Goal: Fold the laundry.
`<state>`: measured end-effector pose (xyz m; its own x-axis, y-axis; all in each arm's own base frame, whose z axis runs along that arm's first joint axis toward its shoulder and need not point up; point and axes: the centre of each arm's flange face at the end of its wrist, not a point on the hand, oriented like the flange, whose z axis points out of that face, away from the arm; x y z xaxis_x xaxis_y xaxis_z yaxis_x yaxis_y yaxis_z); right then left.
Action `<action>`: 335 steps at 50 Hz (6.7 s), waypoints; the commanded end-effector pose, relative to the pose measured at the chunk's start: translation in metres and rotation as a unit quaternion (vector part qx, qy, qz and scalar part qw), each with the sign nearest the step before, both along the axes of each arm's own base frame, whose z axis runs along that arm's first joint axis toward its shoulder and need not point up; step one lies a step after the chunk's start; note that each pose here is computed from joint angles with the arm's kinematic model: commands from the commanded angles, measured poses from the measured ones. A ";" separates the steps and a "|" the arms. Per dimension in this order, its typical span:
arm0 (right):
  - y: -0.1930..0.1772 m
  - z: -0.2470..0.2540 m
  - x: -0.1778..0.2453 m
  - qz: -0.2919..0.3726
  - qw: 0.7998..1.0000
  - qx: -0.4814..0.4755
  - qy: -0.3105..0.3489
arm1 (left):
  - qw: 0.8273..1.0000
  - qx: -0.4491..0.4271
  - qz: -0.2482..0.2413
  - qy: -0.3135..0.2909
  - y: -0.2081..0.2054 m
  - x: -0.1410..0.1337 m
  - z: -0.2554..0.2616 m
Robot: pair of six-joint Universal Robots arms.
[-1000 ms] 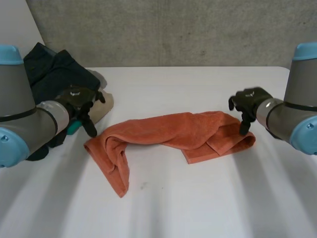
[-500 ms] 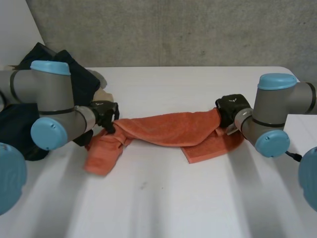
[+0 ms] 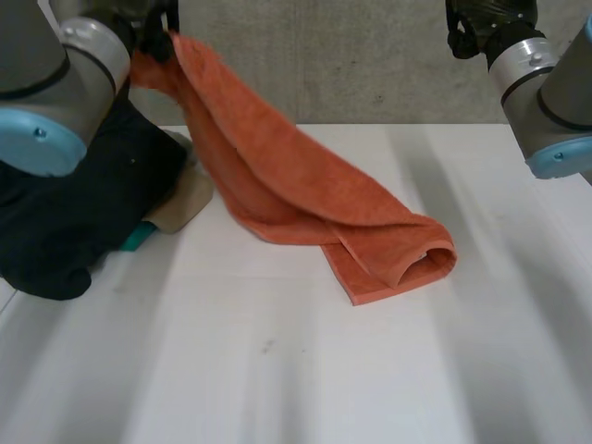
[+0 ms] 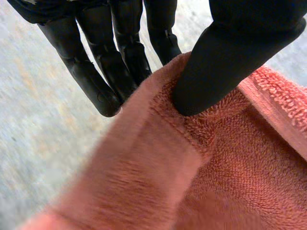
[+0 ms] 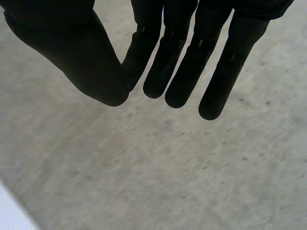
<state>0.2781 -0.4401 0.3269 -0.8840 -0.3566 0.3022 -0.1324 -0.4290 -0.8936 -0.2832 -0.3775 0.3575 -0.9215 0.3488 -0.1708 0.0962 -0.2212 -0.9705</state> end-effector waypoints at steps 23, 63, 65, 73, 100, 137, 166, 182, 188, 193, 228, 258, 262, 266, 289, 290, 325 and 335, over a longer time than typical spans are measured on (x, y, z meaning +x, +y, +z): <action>0.112 -0.165 0.054 0.089 0.920 0.376 0.069 | 0.998 -0.024 -0.032 -0.046 0.107 0.029 0.048; 0.086 -0.135 -0.032 0.104 0.846 0.418 0.313 | 0.974 0.172 -0.041 -0.144 0.073 0.026 -0.122; 0.073 -0.159 -0.025 0.095 0.851 0.390 0.339 | 0.974 0.170 -0.027 -0.145 0.063 0.022 -0.128; 0.044 -0.155 0.003 0.047 0.915 0.246 0.315 | 0.974 0.172 -0.012 -0.147 0.048 0.009 -0.134; 0.158 -0.143 -0.062 -0.083 0.876 0.410 0.239 | 0.979 0.155 0.000 -0.132 0.047 0.015 -0.110; 0.023 0.031 -0.034 -0.048 0.999 -0.021 -0.013 | 0.979 -0.185 0.045 0.067 0.001 0.023 0.076; 0.044 -0.174 -0.079 -0.006 0.908 0.365 0.205 | 0.975 0.202 0.002 -0.091 0.027 0.043 -0.185; 0.092 -0.127 -0.099 -0.010 0.909 0.340 0.242 | 0.984 0.158 0.013 -0.085 0.031 0.052 -0.142; 0.123 -0.136 -0.109 0.003 0.896 0.334 0.293 | 0.986 0.144 0.013 -0.085 0.028 0.050 -0.136; 0.135 -0.153 -0.110 0.020 0.895 0.340 0.286 | 0.987 0.136 0.011 -0.084 0.025 0.047 -0.131; 0.074 -0.201 -0.110 -0.009 0.925 0.248 0.288 | 0.987 0.132 0.031 -0.084 0.007 0.043 -0.131; 0.094 -0.151 -0.125 -0.014 0.905 0.350 0.242 | 0.940 0.252 0.021 -0.229 0.069 0.057 -0.152; 0.127 -0.140 -0.132 0.023 0.852 0.451 0.266 | 0.898 0.311 -0.012 -0.310 0.109 0.069 -0.166; 0.148 -0.128 -0.149 0.051 0.793 0.528 0.301 | 0.862 0.352 -0.051 -0.361 0.141 0.075 -0.177; 0.011 0.000 -0.139 -0.063 0.980 0.187 0.020 | 0.979 -0.076 0.057 -0.180 0.006 0.010 -0.006; 0.007 0.013 -0.140 -0.063 0.985 0.158 -0.002 | 0.981 -0.100 0.058 -0.156 0.004 0.009 0.007; 0.020 -0.142 -0.139 -0.055 0.909 0.385 0.152 | 0.953 0.133 -0.013 -0.271 0.045 0.011 -0.197; 0.067 -0.123 -0.174 -0.053 0.869 0.425 0.249 | 0.877 0.267 -0.048 -0.396 0.152 0.037 -0.200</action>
<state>0.1221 -0.3992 0.1901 -0.8178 -0.5123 0.2623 -0.4903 0.3814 -0.7837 -0.2612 -0.2827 0.1527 -0.6272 0.5530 -0.5485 0.7041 0.1015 -0.7028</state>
